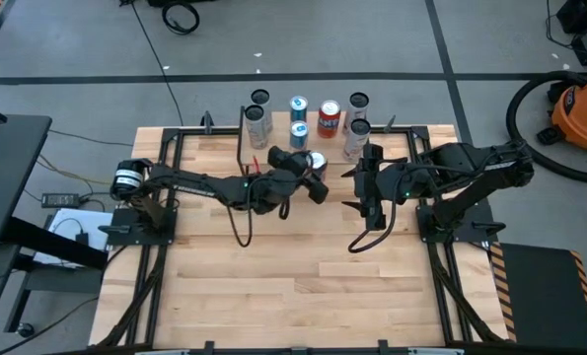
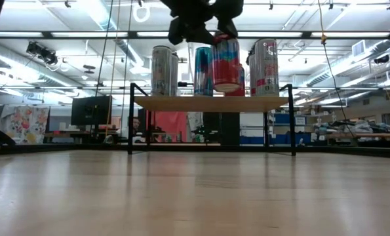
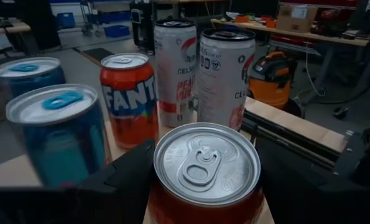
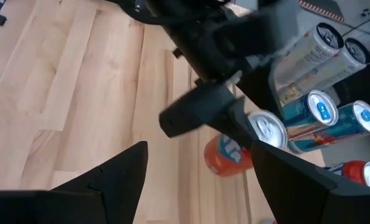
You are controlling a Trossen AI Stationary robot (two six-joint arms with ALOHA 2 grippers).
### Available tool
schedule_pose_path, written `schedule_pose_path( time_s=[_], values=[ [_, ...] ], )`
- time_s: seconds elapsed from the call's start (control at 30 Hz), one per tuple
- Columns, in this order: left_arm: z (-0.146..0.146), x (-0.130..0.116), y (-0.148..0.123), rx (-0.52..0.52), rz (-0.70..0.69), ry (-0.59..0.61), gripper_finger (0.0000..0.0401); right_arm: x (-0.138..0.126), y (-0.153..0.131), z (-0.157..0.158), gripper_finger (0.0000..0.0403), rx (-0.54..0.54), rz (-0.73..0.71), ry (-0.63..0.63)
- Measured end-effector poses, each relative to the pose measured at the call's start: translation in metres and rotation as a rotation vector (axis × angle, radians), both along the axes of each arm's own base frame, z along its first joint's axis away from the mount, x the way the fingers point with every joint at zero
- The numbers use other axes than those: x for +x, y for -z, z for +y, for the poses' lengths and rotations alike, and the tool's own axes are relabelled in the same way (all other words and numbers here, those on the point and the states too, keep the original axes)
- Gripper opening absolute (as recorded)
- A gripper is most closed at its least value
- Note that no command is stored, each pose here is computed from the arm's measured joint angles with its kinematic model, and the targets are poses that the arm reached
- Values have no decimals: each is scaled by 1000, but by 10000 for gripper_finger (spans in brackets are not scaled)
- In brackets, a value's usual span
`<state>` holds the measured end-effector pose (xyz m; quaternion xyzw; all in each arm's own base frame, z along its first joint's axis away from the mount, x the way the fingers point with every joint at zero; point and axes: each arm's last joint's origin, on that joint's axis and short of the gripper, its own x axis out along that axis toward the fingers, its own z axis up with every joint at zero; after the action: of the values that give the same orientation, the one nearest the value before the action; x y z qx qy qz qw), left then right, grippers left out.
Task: Place canned beverage on shelf
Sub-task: Put the red soda can on the shelf aligned with the other red soda can
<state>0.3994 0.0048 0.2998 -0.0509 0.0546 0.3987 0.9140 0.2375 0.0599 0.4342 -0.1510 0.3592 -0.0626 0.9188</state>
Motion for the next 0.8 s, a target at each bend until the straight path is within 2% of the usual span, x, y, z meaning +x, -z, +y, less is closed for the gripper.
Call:
schedule_pose_path(
  time_s=[0.17,0.43,0.8],
  values=[
    [15,8,-6,3,-9,7,246,-2,-3,-1,295,-18,-15,-15],
    [40,7,-6,-7,-12,-10,246,-19,-17,-7,295,4,-99,-8],
    [49,8,-8,-15,-37,60,246,-25,-22,-15,295,7,-120,21]
  ],
)
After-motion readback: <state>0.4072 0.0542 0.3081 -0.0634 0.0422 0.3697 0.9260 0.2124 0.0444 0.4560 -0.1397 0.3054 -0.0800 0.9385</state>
